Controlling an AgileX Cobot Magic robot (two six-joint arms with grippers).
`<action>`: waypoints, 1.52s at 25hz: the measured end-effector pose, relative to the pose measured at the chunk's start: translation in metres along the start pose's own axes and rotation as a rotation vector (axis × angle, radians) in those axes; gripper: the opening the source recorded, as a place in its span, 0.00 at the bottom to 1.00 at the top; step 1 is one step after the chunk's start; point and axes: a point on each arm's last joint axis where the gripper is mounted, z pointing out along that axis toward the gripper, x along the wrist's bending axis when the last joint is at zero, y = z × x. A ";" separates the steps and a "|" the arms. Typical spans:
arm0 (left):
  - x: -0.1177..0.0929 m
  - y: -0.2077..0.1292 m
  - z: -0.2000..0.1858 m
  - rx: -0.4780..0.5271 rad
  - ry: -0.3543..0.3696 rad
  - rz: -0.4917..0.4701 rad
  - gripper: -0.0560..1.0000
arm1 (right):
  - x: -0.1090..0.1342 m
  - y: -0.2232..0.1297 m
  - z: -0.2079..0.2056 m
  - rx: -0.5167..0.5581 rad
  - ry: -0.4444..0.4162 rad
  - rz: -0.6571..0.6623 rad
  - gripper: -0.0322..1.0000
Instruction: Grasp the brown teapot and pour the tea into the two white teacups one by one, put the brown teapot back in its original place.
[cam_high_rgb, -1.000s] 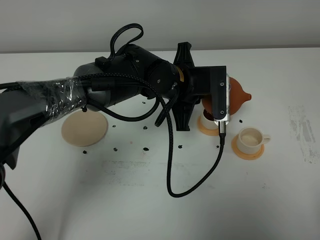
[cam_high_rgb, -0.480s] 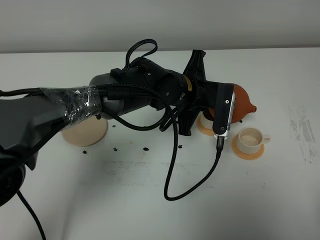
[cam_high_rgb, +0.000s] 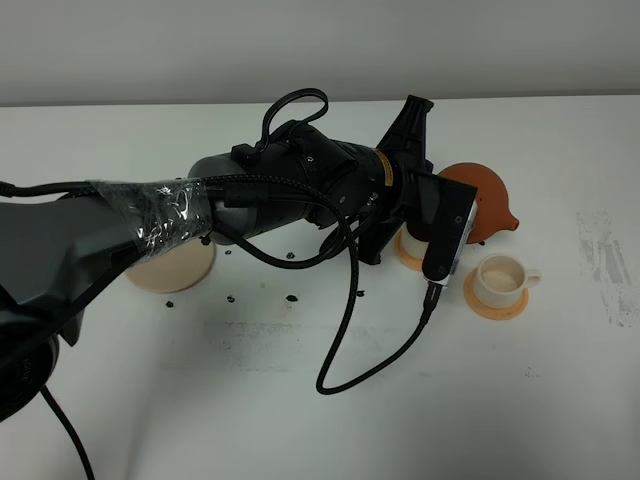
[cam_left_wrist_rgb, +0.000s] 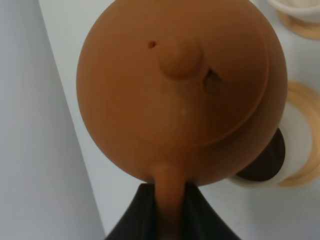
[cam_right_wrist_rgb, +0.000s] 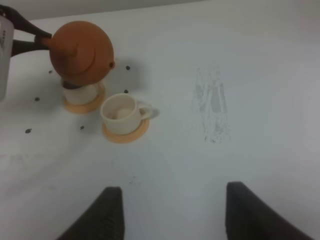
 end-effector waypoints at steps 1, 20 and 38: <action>0.000 0.000 0.000 0.000 0.000 0.015 0.13 | 0.000 0.000 0.000 0.000 0.000 0.000 0.46; -0.001 0.008 0.000 0.008 0.000 0.246 0.13 | 0.000 0.000 0.000 0.000 0.000 0.000 0.46; -0.004 0.015 0.002 0.024 0.002 0.442 0.13 | 0.000 0.000 0.000 0.000 0.000 0.000 0.46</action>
